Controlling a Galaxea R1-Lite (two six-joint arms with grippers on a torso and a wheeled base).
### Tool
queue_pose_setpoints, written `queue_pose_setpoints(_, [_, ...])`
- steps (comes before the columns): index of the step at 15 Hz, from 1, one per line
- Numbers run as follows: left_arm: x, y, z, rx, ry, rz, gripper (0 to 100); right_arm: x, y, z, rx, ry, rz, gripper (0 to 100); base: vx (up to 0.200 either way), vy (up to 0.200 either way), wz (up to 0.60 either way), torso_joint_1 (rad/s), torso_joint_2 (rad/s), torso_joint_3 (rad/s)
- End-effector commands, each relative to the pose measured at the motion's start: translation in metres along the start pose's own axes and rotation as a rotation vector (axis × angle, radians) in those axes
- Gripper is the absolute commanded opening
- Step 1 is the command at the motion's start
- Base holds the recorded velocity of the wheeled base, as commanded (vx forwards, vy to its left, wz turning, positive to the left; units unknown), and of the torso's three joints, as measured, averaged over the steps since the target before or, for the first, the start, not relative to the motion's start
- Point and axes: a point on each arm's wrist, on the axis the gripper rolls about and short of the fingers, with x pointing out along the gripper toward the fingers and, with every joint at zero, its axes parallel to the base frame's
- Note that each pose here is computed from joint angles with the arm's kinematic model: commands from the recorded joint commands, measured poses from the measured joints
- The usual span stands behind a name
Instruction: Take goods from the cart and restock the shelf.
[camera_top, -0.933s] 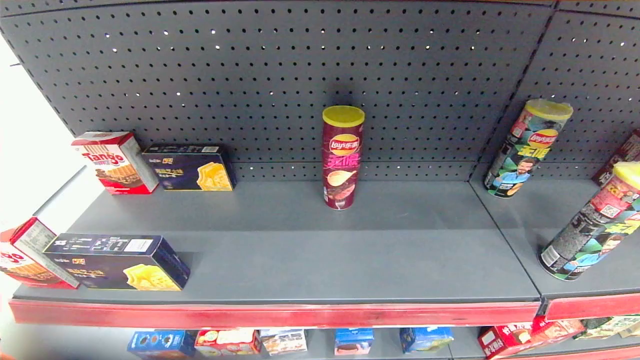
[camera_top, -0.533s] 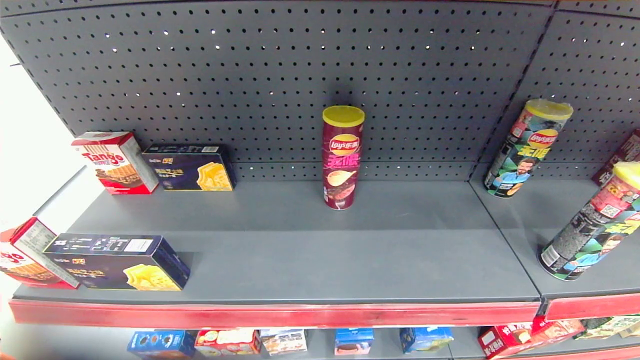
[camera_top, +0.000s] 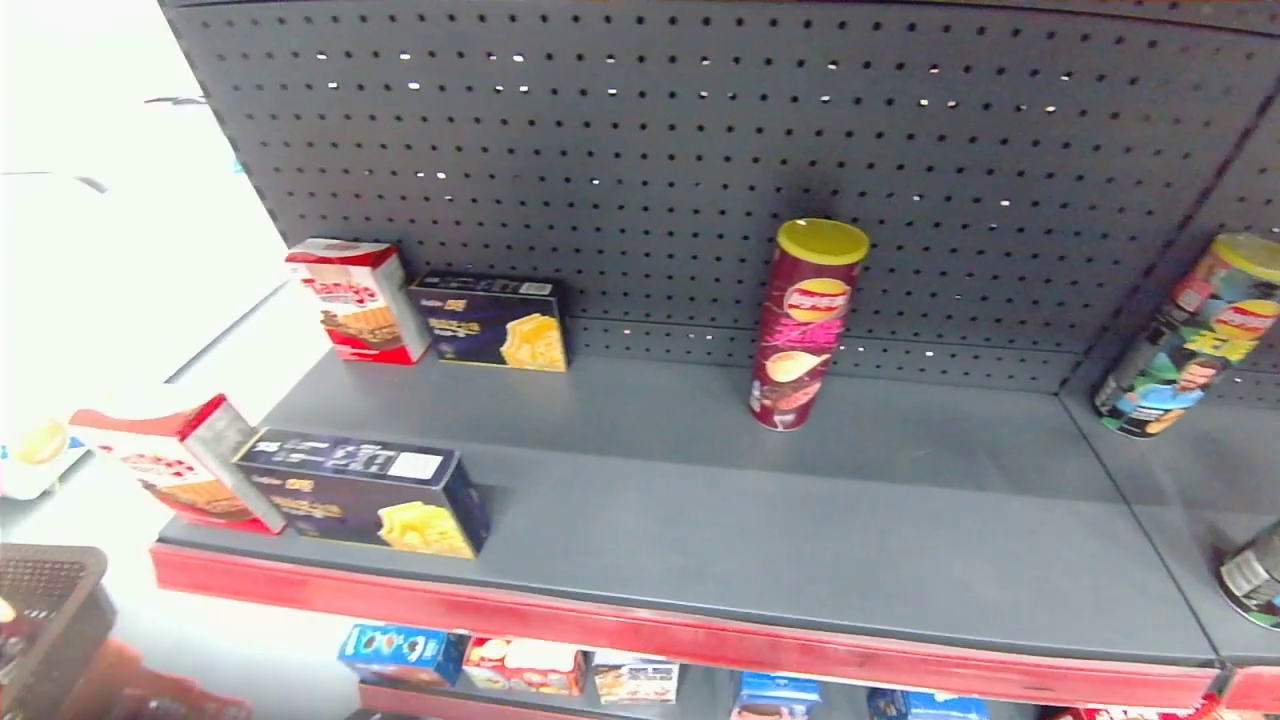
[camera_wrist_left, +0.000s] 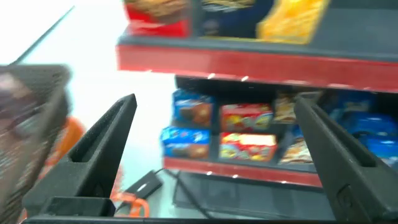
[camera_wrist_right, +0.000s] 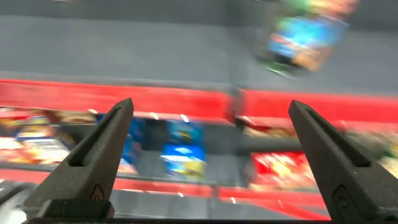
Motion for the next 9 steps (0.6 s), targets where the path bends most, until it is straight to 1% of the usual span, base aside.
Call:
queue_pose_setpoints(1, [0.0002, 0.0000, -0.0002, 0.000, 0.002, 0.000, 100, 0.0001, 0.0000, -0.0001, 0.000, 0.003, 0.001, 100, 0.000, 0.000, 0.60, -0.007, 0.00, 0.007])
queue_pose_setpoints(6, [0.0002, 0.0001, -0.0002, -0.001, 0.002, 0.003, 100, 0.0000, 0.0000, 0.0000, 0.000, 0.000, -0.001, 100, 0.000, 0.000, 0.60, 0.005, 0.00, 0.002])
queue_pose_setpoints(9, [0.0002, 0.0000, -0.0002, -0.001, 0.002, 0.001, 100, 0.0000, 0.0000, 0.0000, -0.002, 0.000, -0.001, 100, 0.000, 0.000, 0.00, 0.000, 0.00, 0.000])
